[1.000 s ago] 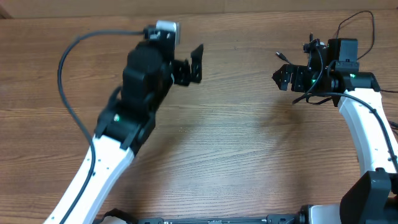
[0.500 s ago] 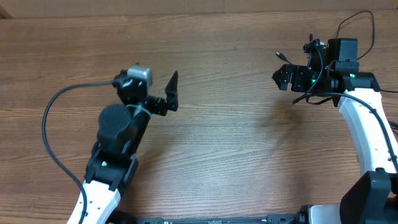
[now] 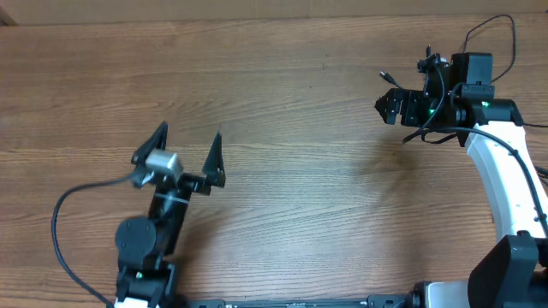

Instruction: Untangle cables

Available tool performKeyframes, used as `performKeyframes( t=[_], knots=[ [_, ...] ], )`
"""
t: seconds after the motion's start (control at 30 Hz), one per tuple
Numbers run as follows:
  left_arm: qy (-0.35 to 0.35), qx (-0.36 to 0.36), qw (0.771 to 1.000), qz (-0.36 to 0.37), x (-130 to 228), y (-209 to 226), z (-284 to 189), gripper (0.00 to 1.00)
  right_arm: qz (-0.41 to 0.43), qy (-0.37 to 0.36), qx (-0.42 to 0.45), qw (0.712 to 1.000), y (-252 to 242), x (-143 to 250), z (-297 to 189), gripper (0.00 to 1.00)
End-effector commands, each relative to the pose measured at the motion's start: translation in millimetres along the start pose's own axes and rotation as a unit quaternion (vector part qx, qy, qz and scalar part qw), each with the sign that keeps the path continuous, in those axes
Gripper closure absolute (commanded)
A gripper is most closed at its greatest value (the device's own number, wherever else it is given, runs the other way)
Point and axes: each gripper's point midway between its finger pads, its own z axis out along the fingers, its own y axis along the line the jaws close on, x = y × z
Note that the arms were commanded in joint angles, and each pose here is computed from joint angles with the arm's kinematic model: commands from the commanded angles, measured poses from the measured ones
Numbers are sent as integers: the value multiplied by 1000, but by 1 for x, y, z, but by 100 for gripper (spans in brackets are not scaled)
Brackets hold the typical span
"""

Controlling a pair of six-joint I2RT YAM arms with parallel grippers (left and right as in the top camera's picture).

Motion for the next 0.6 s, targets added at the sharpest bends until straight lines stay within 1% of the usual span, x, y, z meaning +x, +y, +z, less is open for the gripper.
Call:
performKeyframes(
  t=[0.0,0.17,0.33,0.57],
  knots=[
    [-14,-6,1000,12,3,4,-13,1,-3,0,-3,1000,1,1,0,0],
    [-32,-14,999,16,12,10,-33,0,-3,0,-3,1000,1,1,0,0],
    [-41,-29,999,19,30,18,-49,1,-3,0,-3,1000,1,1,0,0],
    [10,-60,998,15,55,29,-55,0,-3,0,-3,1000,1,1,0,0]
  ],
)
